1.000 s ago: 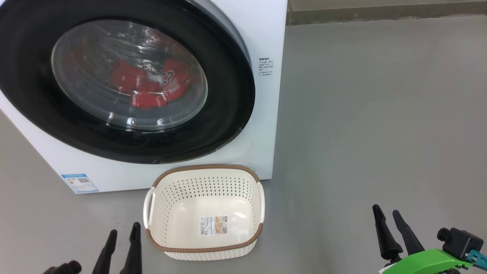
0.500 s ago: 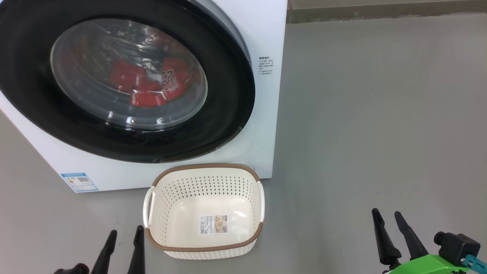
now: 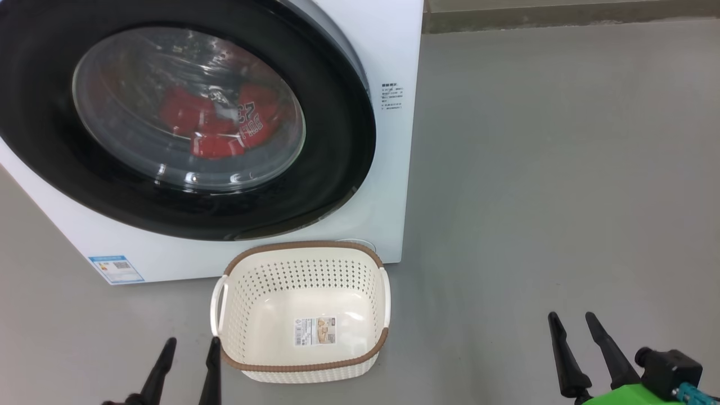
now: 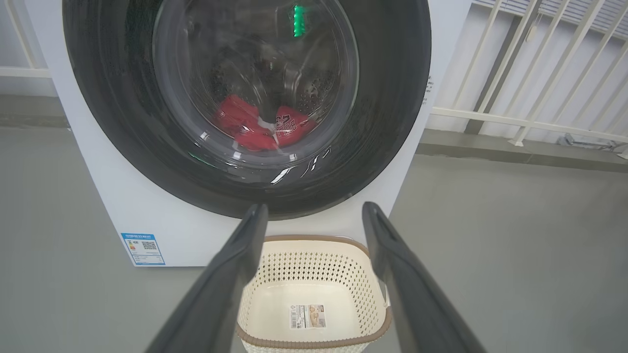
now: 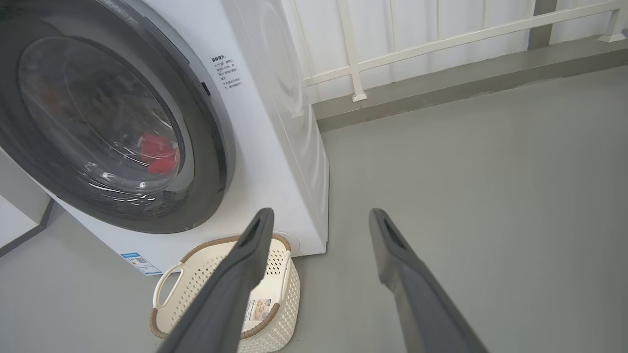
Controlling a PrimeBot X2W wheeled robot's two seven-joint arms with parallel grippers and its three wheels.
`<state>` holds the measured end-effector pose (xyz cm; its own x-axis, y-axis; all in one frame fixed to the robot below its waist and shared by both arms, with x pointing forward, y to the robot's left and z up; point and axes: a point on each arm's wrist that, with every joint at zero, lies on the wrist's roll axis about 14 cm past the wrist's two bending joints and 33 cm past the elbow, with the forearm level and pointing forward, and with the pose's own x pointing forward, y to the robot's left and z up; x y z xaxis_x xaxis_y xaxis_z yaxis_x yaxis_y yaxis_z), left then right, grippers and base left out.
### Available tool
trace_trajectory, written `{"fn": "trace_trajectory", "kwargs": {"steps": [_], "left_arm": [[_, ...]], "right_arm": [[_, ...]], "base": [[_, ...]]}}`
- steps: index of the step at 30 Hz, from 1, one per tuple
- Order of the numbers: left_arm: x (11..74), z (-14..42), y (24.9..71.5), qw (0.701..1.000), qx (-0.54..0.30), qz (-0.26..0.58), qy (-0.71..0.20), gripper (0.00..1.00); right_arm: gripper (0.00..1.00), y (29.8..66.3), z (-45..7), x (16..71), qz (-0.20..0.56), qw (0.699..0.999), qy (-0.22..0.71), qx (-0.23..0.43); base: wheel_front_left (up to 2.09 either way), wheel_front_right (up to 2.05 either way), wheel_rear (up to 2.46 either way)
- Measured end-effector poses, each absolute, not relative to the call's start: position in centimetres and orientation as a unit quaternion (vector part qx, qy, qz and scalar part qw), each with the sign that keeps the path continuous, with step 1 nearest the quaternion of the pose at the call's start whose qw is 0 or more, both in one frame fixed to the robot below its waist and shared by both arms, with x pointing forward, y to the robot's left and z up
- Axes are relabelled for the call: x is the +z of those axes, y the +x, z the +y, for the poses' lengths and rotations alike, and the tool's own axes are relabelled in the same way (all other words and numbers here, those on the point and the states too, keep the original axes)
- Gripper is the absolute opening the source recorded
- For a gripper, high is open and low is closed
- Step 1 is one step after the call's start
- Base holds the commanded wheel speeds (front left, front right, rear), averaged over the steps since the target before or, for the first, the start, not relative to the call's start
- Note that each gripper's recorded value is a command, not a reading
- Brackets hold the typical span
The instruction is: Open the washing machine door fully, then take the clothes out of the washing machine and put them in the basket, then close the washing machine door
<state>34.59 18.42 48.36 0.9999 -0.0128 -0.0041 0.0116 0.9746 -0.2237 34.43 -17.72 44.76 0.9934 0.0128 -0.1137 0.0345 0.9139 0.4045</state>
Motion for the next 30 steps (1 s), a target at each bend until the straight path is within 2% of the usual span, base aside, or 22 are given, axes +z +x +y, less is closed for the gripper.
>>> {"fn": "trace_trajectory", "kwargs": {"steps": [13, 30], "left_arm": [[48.3, 17.9, 34.5, 0.999, -0.024, -0.002, -0.045, 1.00], [47.3, 18.5, 34.2, 0.998, -0.014, 0.013, -0.055, 1.00]], "right_arm": [[1.00, 34.0, -17.8, 44.6, 0.053, 0.988, 0.148, 0.004], [1.00, 33.8, -19.2, 44.3, 0.054, 0.988, 0.146, -0.019]], "base": [[0.00, 0.00, 0.00], [0.00, 0.00, 0.00]]}}
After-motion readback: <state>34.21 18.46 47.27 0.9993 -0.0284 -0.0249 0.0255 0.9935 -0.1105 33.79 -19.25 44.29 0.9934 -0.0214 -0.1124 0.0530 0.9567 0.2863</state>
